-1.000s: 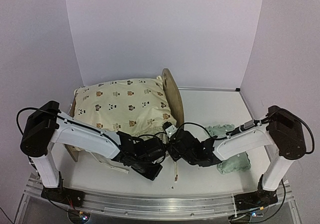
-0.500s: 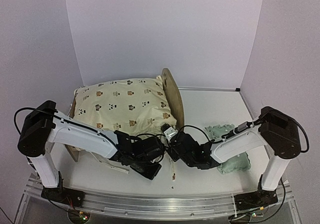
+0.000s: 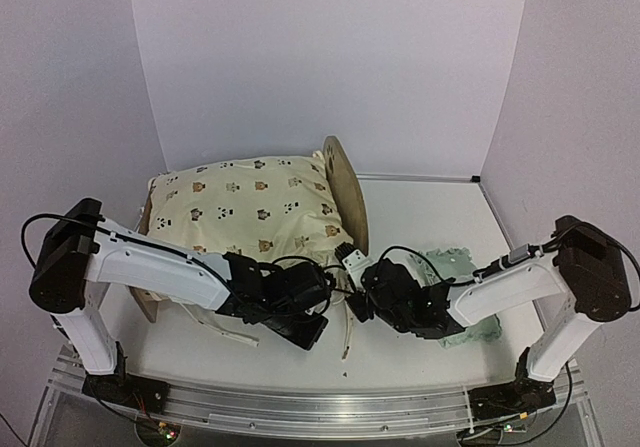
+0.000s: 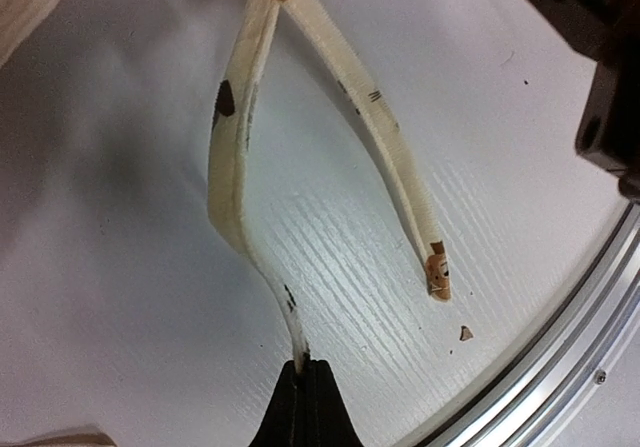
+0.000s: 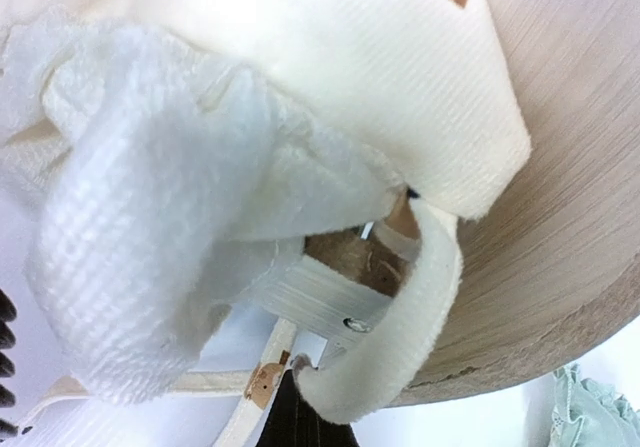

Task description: Set up the pet bed

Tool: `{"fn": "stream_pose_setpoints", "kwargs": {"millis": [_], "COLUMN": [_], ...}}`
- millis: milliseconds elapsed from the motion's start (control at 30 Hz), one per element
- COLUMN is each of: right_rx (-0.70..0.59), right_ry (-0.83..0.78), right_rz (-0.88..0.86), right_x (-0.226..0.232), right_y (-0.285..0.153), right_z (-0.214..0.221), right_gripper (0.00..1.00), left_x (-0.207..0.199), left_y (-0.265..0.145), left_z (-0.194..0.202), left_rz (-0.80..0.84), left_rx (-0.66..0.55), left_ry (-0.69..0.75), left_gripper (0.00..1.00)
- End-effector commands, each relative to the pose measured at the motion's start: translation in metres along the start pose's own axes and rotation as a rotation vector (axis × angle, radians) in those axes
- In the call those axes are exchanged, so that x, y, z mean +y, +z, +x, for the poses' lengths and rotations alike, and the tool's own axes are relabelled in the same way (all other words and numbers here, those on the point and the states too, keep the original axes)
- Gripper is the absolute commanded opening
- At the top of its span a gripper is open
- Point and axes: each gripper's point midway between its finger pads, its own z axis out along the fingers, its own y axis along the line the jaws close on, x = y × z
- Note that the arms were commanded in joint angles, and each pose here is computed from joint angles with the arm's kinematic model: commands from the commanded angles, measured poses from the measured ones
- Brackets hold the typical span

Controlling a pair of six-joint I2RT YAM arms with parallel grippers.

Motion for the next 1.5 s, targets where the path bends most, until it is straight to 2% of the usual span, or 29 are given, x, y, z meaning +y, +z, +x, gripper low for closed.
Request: {"fn": "stream_pose_setpoints", "kwargs": {"millis": [0,533,733,1033,1100,1267,1467], "right_rx": [-0.049,-0.055,-0.054,-0.066,-0.065,-0.072,-0.072], "right_ry": [0.045,0.015,0.007,0.050,0.079,0.142,0.167], "right_rz": [-0.027,-0.204,-0.227,-0.249,-0.251,-0.269,-0.253], "right_x": [-0.005,0.011,0.013,0.003,-0.003,-0.012,-0.020], "right_y": [-0.013,-0.037,-0.039,-0.042,-0.044,-0.049,-0.047], "right_z": [-0.014,0.000,0.003,0.005,0.008,0.009,0.008], "right_gripper": [0.00,0.00,0.00,0.00,0.00,0.08,0.08], "left_x": [-0.022,-0.033,-0.045,-0.060,-0.059,-0.052,-0.041], "left_y": [-0.036,-0.057,-0.070,-0.074,-0.074,-0.072,-0.058], "left_z": [-0.050,-0.117,-0.139,-0.151,-0.152,-0.161,-0.161], "left_rz": [0.053,0.090,0.204,0.395,0.407,0.402,0.367], "left_rx": [-0.163,-0.357,-0.445,-0.498,-0.505,-0.525,-0.507], "left_ry": [0.025,0.114,0.183,0.242,0.239,0.237,0.226], "left_gripper": [0.00,0.00,0.00,0.00,0.00,0.00,0.00]}}
